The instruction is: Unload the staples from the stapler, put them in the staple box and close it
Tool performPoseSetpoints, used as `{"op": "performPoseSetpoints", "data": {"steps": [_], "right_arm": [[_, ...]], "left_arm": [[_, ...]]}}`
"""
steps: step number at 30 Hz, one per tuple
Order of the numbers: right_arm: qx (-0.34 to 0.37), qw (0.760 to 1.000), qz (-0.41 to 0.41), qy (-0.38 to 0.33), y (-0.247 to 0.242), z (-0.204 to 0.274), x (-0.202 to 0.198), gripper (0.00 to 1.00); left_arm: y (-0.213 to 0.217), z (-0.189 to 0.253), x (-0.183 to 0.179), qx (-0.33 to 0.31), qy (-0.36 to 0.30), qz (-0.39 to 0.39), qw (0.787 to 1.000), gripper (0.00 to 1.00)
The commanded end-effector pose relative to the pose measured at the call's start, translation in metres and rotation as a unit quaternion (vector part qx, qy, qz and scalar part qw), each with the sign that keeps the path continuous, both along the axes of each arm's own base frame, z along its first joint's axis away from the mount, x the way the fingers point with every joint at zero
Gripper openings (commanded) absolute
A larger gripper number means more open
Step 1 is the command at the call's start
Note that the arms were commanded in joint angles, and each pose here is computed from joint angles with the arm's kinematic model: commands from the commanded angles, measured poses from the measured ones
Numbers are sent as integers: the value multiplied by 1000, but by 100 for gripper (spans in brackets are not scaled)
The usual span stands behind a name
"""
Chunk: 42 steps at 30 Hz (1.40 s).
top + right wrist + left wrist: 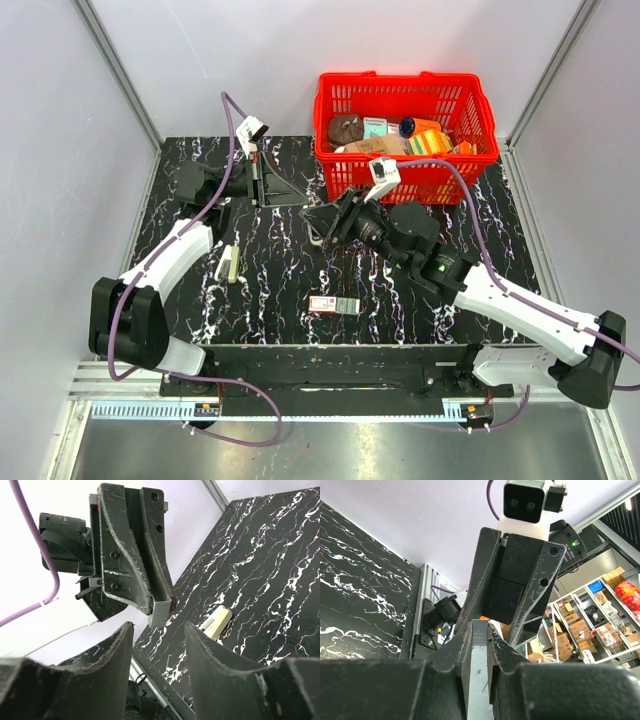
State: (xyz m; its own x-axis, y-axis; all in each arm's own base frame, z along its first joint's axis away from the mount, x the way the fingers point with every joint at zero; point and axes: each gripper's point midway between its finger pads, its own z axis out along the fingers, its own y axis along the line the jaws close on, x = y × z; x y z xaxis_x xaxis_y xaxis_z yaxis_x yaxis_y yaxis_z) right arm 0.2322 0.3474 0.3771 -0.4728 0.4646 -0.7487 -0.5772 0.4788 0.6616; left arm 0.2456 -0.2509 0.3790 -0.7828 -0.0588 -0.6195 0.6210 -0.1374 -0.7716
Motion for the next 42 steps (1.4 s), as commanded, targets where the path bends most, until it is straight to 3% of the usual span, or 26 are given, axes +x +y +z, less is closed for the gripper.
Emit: {"op": "performPoseSetpoints", "data": {"steps": [1, 19, 23, 29, 34, 35, 37, 38, 42], "right_arm": [[30, 999, 4, -31, 1, 30, 5, 50], [48, 998, 27, -36, 9, 34, 8, 40], [52, 998, 30, -35, 10, 36, 7, 34], [52, 998, 20, -34, 5, 34, 9, 17], [29, 999, 13, -18, 0, 23, 7, 10], [23, 1000, 11, -12, -2, 18, 7, 9], [8, 1000, 6, 3, -6, 7, 6, 8], [-1, 1000, 7, 12, -8, 0, 4, 7], [-41, 997, 6, 60, -15, -37, -3, 6]], "left_arm": [[4, 15, -13, -6, -43, -3, 999, 0], [2, 10, -14, -1, -33, -9, 999, 0], [2, 10, -14, -1, -33, -7, 999, 0], [2, 6, -14, 5, -34, -6, 999, 2], [3, 2, -13, 18, -43, -10, 999, 42], [4, 1, -10, 21, -42, -8, 999, 55], [7, 0, -4, 23, -44, 4, 999, 95], [9, -1, -2, 24, -49, 9, 998, 99], [16, -10, 19, 46, -54, 42, 997, 99]]}}
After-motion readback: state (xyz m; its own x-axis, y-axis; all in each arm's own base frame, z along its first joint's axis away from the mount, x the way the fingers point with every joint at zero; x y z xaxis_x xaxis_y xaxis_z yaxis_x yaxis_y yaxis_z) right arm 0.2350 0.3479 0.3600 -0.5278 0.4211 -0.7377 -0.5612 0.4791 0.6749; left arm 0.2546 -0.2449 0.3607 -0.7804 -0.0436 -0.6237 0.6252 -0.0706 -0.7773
